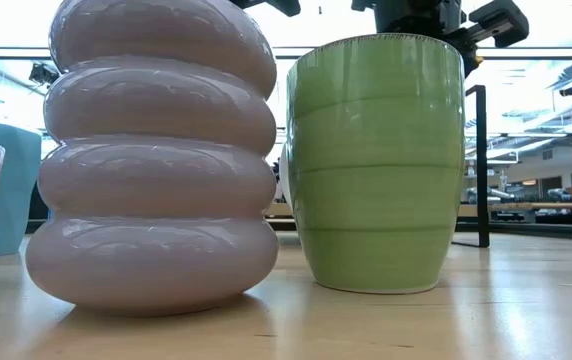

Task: Place coffee mugs
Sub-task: Align the brown mug with the light blue mug on the shelf

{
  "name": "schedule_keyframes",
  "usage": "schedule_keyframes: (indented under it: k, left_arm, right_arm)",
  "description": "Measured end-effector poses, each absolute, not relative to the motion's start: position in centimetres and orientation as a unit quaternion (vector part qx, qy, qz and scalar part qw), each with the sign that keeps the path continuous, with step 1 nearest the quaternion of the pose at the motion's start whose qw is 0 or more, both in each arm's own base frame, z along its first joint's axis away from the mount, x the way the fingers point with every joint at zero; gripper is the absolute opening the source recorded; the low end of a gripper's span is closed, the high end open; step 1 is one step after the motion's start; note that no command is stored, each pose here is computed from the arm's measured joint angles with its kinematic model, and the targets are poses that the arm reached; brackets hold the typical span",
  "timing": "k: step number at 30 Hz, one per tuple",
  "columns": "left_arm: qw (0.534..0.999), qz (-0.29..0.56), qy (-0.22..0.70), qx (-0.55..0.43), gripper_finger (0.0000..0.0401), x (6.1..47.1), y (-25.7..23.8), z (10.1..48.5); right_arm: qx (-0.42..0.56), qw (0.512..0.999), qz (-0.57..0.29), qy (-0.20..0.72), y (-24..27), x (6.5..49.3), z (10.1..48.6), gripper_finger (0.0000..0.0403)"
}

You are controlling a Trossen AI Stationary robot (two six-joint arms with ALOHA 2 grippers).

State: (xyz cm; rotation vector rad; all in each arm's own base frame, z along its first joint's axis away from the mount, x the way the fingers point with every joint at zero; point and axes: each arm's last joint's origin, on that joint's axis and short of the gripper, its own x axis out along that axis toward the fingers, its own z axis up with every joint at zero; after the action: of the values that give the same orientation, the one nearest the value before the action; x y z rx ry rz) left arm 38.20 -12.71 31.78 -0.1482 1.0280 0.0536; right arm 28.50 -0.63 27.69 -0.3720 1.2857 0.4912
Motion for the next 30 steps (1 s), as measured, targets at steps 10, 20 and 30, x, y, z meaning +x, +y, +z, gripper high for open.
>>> schedule_keyframes:
  k: [10,20,30]
  left_arm:
    - [0.868,0.026,0.491,-0.071,0.0096,38.20,-12.71,31.78]
    - [0.868,0.026,0.491,-0.071,0.0096,38.20,-12.70,31.78]
    - [0.868,0.026,0.491,-0.071,0.0096,38.20,-12.70,31.78]
  right_arm:
    - [-0.170,0.756,0.226,0.590,-0.63,28.50,27.68,0.0143]
    - [-0.182,0.753,0.212,0.596,-0.74,28.49,27.65,0.0165]
    - [-0.185,0.752,0.211,0.596,-0.69,28.50,27.65,0.0165]
